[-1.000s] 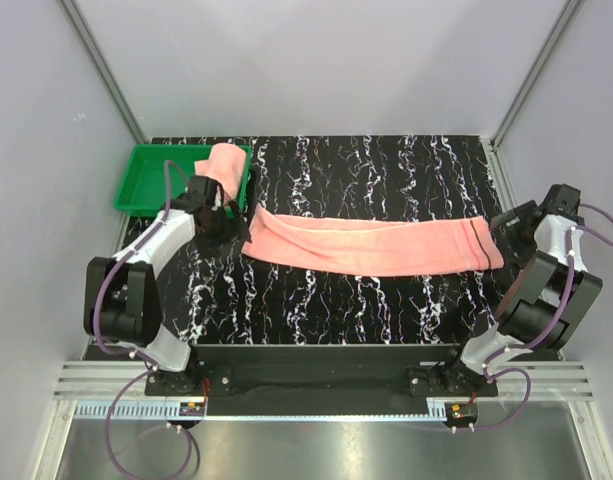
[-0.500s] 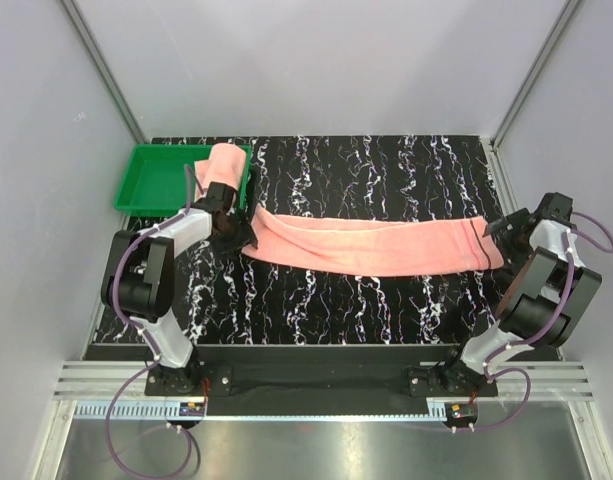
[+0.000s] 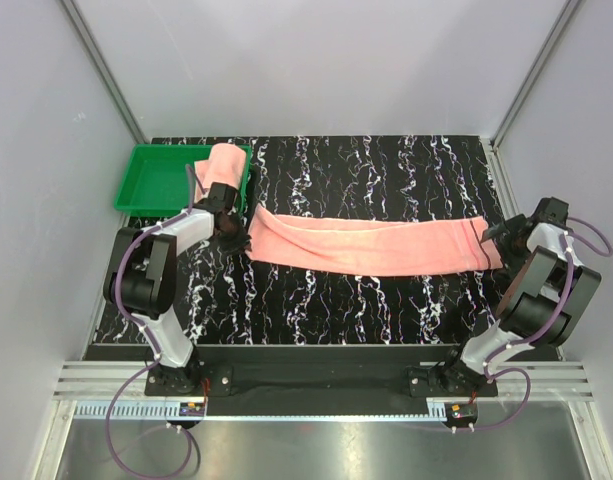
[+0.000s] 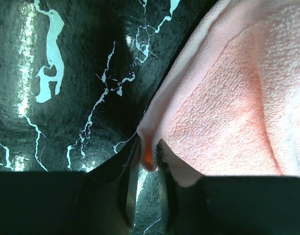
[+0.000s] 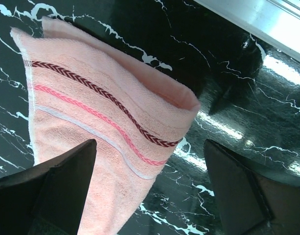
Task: Roll the towels
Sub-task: Fold the towel
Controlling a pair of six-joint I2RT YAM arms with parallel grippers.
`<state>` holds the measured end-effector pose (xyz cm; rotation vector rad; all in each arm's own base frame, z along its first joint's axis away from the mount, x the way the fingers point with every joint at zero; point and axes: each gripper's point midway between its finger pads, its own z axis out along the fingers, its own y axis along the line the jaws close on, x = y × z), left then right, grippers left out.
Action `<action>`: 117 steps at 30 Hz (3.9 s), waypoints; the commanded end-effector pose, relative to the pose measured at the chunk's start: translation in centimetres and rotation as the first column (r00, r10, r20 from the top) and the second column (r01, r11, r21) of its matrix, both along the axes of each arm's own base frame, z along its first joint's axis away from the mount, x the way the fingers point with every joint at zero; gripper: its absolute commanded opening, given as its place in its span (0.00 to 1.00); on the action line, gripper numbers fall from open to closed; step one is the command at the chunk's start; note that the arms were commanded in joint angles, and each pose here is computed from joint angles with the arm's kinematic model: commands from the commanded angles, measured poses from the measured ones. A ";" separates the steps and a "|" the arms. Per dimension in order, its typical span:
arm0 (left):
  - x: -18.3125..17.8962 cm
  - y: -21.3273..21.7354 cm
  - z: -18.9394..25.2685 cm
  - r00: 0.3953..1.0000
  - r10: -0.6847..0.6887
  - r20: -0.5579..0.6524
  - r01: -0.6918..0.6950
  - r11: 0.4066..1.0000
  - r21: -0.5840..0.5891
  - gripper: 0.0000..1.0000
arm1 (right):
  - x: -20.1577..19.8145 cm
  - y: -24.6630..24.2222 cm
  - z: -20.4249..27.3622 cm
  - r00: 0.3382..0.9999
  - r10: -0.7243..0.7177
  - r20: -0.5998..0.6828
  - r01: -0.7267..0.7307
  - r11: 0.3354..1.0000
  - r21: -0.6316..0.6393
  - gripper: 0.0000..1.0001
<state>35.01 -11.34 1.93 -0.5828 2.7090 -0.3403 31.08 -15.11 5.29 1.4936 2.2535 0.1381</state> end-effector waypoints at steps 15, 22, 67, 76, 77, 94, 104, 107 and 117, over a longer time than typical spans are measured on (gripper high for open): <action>0.1 0.1 -0.6 1.000 -0.015 -0.022 0.016 1.000 0.021 0.16 | -0.7 -2.7 -4.8 0.994 -0.093 -0.051 0.092 0.996 -0.021 0.47; 0.1 -0.4 -0.4 0.999 -0.035 -0.005 0.035 0.999 -0.002 0.00 | 0.0 -2.2 -4.9 0.997 -0.077 -0.017 0.077 0.997 0.016 0.00; -9.7 5.9 9.3 0.984 0.082 0.160 -0.086 0.996 0.019 0.00 | -0.5 7.6 2.7 0.977 0.087 0.196 -0.120 0.979 0.165 0.00; -12.0 6.2 7.9 0.985 0.154 0.079 -0.152 0.988 -0.034 0.37 | -2.1 7.3 0.2 0.990 0.084 0.116 -0.104 0.980 0.171 0.00; -12.2 6.1 7.8 0.985 0.155 0.075 -0.153 0.987 -0.041 0.50 | -2.2 7.1 0.7 0.990 0.085 0.110 -0.102 0.982 0.161 0.00; -5.7 3.8 8.0 0.970 0.083 0.227 -0.063 0.994 -0.092 0.74 | -2.4 2.5 2.0 0.992 0.020 0.125 -0.030 0.996 0.080 0.00; -2.8 1.6 4.3 0.988 0.016 0.151 -0.020 0.999 0.029 0.66 | -1.7 1.4 3.8 0.990 0.022 0.141 -0.027 0.999 0.033 0.00; -2.9 2.7 3.3 0.990 0.020 0.138 -0.033 0.995 0.091 0.65 | -1.5 1.6 4.5 0.986 0.030 0.164 -0.035 0.999 0.030 0.00; -2.9 2.7 0.2 0.998 0.005 0.060 -0.015 0.987 0.161 0.05 | -1.2 1.7 4.8 0.983 0.045 0.180 -0.051 0.998 0.031 0.00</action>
